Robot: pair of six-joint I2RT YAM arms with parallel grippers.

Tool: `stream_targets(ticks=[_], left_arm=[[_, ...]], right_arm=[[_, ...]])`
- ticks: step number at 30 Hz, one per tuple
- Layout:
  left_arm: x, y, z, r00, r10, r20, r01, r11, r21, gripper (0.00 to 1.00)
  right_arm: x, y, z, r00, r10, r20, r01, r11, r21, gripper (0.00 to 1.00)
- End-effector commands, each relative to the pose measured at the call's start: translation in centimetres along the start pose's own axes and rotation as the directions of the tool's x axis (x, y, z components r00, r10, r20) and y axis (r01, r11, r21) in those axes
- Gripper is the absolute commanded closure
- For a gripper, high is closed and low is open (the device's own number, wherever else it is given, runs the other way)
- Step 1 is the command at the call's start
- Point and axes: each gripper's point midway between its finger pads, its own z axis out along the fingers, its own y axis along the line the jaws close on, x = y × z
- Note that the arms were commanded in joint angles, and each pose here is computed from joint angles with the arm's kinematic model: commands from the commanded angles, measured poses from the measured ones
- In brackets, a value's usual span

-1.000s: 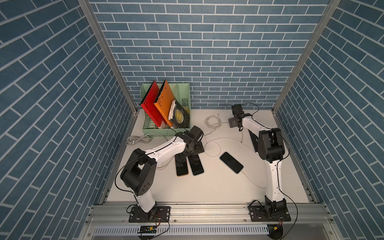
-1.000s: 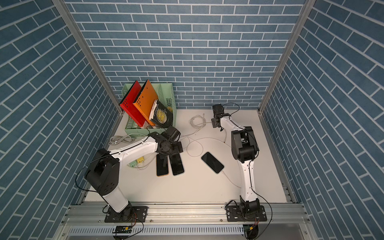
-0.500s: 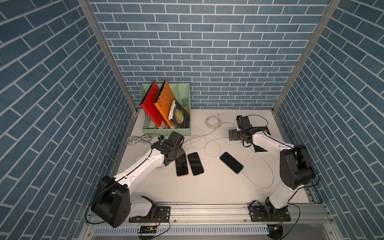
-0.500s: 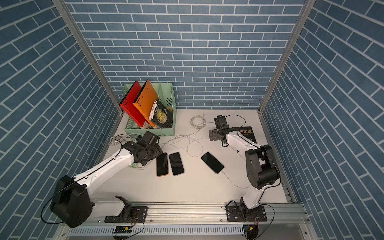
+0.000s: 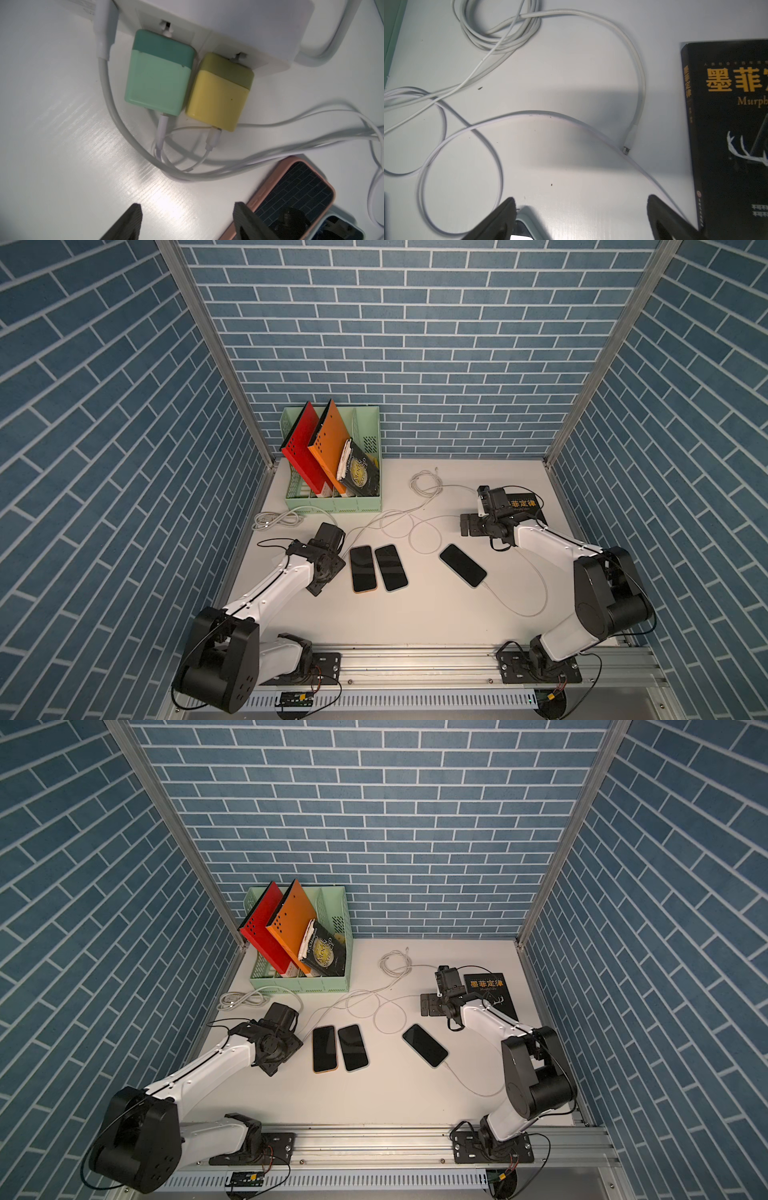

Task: Unplug the charging cable from the phone
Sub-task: Adjust the charging cable at the center of the board.

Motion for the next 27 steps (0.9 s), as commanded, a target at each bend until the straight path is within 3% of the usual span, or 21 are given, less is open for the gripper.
stream_targets(ticks=[1, 16, 27], left_arm=[[-1.0, 0.1, 0.5, 1.000, -0.019, 0.024, 0.019, 1.000, -0.013, 0.29], [-3.8, 2.1, 4.1, 0.999, -0.031, 0.035, 0.037, 0.985, -0.166, 0.33], [-8.7, 2.5, 6.1, 0.998, -0.022, 0.066, 0.038, 0.966, -0.255, 0.34]], right_arm=[[0.1, 0.5, -0.4, 1.000, 0.026, 0.017, -0.026, 0.999, -0.025, 0.01], [-1.1, 0.7, -1.4, 0.998, 0.035, 0.058, -0.033, 0.999, -0.038, 0.01], [-0.5, 0.6, -1.5, 0.998, 0.038, 0.046, -0.036, 0.999, -0.041, 0.01]])
